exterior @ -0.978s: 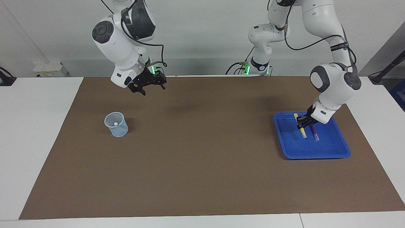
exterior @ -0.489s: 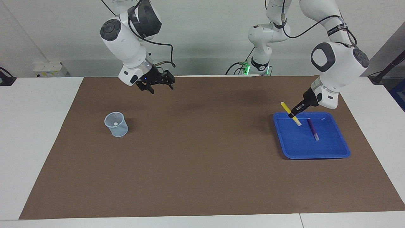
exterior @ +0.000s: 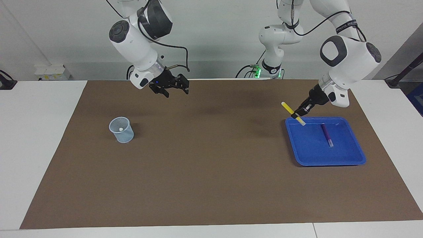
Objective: Transfer and insert pens with both arms
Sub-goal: 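Lift the yellow pen with the left gripper while the right gripper approaches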
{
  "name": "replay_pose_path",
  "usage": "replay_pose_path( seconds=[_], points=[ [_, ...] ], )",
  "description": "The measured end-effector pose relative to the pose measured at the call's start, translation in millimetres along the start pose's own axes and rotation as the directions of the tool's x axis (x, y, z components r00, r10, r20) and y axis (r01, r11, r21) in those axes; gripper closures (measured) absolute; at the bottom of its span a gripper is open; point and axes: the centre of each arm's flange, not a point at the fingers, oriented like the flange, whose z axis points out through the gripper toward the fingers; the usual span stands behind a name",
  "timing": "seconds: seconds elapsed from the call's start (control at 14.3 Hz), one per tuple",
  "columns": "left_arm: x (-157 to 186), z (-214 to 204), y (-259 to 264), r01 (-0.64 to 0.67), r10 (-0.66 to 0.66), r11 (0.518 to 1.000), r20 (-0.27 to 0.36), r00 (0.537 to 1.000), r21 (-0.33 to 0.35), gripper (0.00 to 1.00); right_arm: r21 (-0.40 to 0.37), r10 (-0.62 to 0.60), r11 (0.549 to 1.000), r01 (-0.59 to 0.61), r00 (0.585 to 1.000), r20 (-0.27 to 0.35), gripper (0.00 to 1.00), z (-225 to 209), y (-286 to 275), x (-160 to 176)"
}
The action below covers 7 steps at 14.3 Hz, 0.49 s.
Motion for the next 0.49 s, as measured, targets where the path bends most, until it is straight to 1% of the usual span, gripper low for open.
replay_pose_path(
  seconds=[0.14, 0.28, 0.49],
  points=[
    [-18.8, -0.8, -1.8, 0.093, -0.093, 0.996, 0.025, 0.995, -0.015, 0.84, 0.052, 0.072, 0.996, -0.071, 0.997, -0.02, 0.0, 8.6, -24.0, -14.6],
    [-38.7, -1.8, -2.6, 0.181, -0.18, 0.983, 0.034, 0.983, -0.021, 0.84, 0.126, 0.139, 0.983, -0.134, 0.99, -0.027, 0.0, 9.0, -36.3, -18.6],
    [-75.1, 1.5, 0.9, 0.314, -0.313, 0.948, 0.028, 0.949, -0.049, 0.84, 0.231, 0.25, 0.944, -0.235, 0.968, -0.036, 0.0, 9.7, -52.8, -22.2]
  ],
)
